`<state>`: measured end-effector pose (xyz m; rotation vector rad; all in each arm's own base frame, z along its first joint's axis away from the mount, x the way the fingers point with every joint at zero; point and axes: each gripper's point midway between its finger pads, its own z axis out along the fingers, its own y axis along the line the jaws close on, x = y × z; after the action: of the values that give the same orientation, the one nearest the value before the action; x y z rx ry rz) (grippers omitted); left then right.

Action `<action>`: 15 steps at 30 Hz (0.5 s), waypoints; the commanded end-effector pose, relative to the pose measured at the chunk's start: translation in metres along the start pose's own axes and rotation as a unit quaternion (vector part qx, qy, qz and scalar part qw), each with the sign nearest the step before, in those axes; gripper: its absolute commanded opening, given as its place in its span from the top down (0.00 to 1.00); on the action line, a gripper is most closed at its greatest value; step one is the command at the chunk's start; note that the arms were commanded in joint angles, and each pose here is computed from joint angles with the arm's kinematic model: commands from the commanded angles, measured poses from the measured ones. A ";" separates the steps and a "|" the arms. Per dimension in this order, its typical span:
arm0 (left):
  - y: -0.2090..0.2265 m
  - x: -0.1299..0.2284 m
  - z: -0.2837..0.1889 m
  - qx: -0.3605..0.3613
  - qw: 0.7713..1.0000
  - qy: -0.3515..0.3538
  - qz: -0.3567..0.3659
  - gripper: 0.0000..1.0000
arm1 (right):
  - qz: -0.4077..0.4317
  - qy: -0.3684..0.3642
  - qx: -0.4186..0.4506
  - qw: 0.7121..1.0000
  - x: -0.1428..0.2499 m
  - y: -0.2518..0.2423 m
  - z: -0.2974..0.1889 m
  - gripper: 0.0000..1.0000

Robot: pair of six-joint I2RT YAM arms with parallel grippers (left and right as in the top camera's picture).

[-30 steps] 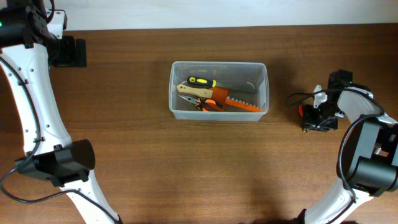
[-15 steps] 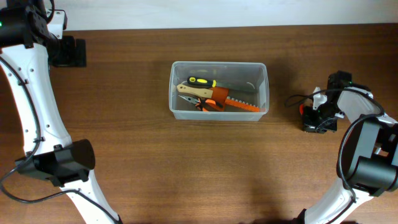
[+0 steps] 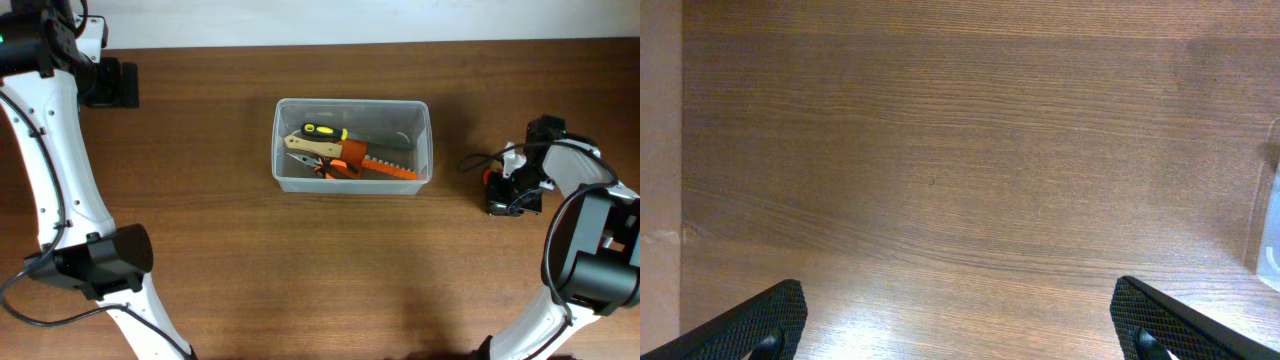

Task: Pack container
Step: 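Lower the right gripper onto the red cutting pliers and grasp them, then lift the red pliers with the right gripper and lower into container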

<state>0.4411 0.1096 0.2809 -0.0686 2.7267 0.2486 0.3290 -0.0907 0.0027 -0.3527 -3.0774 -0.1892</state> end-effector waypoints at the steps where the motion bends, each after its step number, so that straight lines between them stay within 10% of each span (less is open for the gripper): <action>1: 0.001 -0.001 -0.003 0.003 1.000 -0.005 -0.009 0.01 | 0.000 -0.054 0.000 0.999 -0.021 0.003 -0.034 0.96; 15: 0.001 -0.001 -0.003 0.003 1.000 -0.005 -0.009 0.01 | -0.003 -0.082 0.001 0.997 -0.029 0.005 -0.056 0.96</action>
<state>0.4412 0.1096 0.2809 -0.0686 2.7263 0.2486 0.3510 -0.0981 0.0401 -0.3554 -3.1884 -0.1583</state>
